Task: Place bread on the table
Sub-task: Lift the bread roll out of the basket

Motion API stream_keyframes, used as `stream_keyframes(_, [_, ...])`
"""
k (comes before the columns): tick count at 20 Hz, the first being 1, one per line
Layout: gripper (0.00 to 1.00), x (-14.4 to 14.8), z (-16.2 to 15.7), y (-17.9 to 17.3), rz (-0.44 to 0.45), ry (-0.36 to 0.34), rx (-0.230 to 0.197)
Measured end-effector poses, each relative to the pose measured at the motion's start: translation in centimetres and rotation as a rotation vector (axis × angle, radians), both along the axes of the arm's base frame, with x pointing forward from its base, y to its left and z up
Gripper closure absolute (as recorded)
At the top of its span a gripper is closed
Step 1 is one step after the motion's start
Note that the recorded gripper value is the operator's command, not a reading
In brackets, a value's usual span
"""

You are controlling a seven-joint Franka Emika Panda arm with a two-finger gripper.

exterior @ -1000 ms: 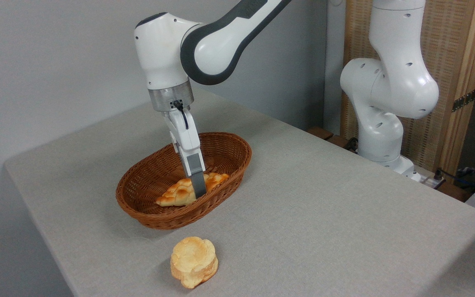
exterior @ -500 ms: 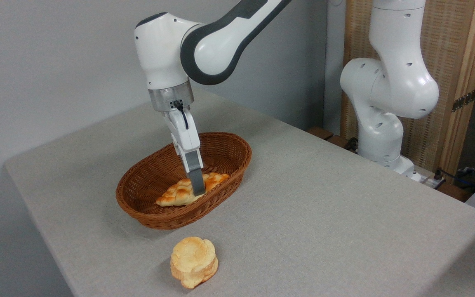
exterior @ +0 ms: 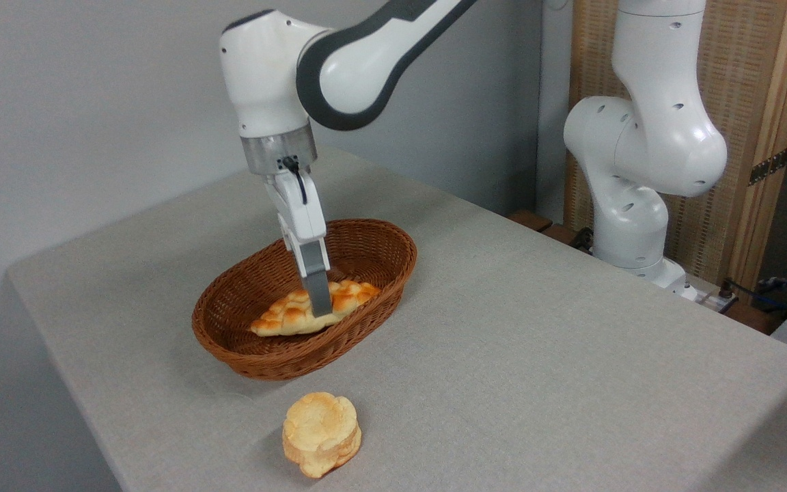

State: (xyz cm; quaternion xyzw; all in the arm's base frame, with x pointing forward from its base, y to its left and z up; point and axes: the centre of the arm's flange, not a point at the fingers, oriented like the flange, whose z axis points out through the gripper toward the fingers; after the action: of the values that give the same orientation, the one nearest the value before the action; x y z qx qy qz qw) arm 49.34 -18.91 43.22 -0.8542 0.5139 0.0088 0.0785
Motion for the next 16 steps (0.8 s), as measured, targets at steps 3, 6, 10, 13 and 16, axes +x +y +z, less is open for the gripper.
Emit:
stream_keyframes(3, [0.69,0.5,3.2,-0.1,0.026,0.02,-0.003])
stream_keyframes(6, [0.68,0.9,6.2,0.2,0.054,0.027,-0.017])
stream_keyframes(10, [0.67,1.8,8.5,2.5,0.113,0.031,-0.033])
stream_keyframes(13, [0.67,2.4,10.7,5.8,0.18,0.014,-0.063])
stream_keyframes(16, [0.66,2.3,13.3,10.9,0.187,0.003,-0.073])
